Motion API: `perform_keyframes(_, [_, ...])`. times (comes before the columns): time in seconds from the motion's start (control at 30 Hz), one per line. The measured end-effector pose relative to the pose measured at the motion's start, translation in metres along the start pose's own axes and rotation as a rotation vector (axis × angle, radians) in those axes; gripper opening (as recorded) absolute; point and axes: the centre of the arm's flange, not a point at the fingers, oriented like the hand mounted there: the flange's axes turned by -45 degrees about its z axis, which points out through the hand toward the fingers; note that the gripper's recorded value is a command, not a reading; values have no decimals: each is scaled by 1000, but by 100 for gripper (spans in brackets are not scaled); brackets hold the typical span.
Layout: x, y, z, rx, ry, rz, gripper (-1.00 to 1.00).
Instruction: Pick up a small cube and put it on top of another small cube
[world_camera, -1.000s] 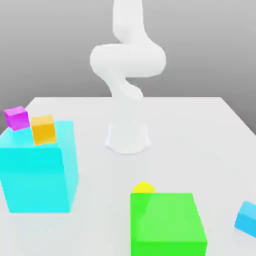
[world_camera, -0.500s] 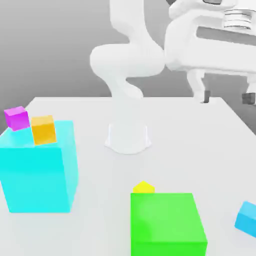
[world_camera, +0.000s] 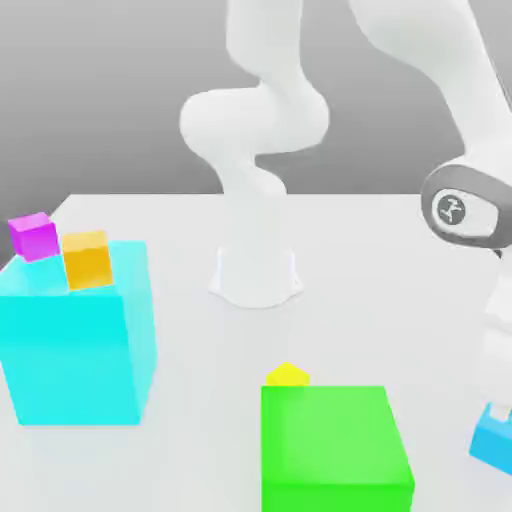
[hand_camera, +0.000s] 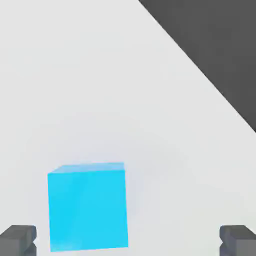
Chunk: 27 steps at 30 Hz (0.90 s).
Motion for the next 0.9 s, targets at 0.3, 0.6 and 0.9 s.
perform_keyframes(0.3, [-1, -3, 46, 3, -4, -7, -100])
perform_keyframes(0.6, [-37, 88, -50, -57, -32, 233, -100])
perform_keyframes(0.9, [-246, 287, -155, -132, -82, 1009, -100])
